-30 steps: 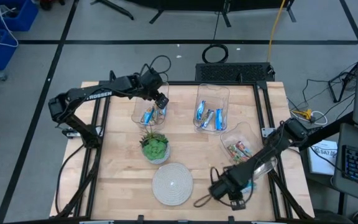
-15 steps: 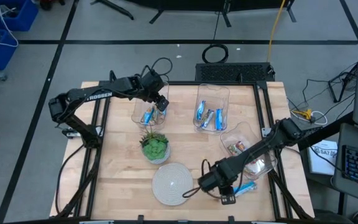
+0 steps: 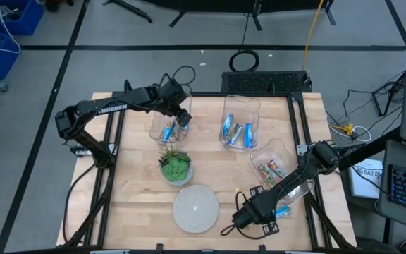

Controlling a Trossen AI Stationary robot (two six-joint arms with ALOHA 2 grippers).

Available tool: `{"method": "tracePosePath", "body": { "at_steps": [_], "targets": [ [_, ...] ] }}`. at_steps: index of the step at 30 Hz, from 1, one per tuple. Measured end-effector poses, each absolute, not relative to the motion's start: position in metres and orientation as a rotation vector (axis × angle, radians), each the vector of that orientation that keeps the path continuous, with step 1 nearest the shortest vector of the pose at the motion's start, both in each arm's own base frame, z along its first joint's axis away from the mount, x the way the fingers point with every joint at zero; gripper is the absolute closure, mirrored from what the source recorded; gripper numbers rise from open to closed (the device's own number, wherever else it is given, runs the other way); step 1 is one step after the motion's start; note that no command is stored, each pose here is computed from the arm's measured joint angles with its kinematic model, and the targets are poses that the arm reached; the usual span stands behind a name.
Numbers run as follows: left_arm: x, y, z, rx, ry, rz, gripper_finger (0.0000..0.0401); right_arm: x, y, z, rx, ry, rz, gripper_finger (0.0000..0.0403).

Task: Pick and place Granola Bars by type
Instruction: Put the yellow granola bar into the top left transparent bin

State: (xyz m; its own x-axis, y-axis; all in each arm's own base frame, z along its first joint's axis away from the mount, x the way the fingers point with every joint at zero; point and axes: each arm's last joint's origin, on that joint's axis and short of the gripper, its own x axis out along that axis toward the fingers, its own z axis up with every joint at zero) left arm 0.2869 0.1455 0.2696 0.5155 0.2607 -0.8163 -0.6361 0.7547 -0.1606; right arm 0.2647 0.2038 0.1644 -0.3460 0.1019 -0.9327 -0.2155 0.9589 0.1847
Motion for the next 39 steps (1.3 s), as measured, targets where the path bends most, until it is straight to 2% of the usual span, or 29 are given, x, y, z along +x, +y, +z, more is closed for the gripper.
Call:
{"method": "tracePosePath", "body": {
  "at_steps": [14, 24, 30, 33, 38, 39],
  "targets": [
    [0.285, 0.145, 0.268, -0.471, 0.899, 0.558, 0.0187, 0.264, 0.216, 0.164, -0.03, 1.836, 0.386, 0.0193],
    [0.285, 0.145, 0.268, -0.474, 0.902, 0.558, 0.0187, 0.25, 0.213, 0.147, -0.068, 1.874, 0.367, 0.019],
    [0.285, 0.144, 0.268, -0.49, 0.91, 0.547, 0.0187, 0.251, 0.213, 0.144, -0.06, 1.859, 0.37, 0.0226],
    [0.284, 0.144, 0.267, -0.491, 0.917, 0.548, 0.0187, 0.251, 0.213, 0.144, -0.048, 1.864, 0.356, 0.0275],
    [0.284, 0.144, 0.267, -0.497, 0.92, 0.549, 0.0187, 0.252, 0.214, 0.145, -0.028, 1.864, 0.378, 0.0381],
    [0.284, 0.143, 0.267, -0.506, 0.919, 0.546, 0.0187, 0.252, 0.214, 0.145, -0.025, 1.865, 0.382, 0.039]
  ]
}}
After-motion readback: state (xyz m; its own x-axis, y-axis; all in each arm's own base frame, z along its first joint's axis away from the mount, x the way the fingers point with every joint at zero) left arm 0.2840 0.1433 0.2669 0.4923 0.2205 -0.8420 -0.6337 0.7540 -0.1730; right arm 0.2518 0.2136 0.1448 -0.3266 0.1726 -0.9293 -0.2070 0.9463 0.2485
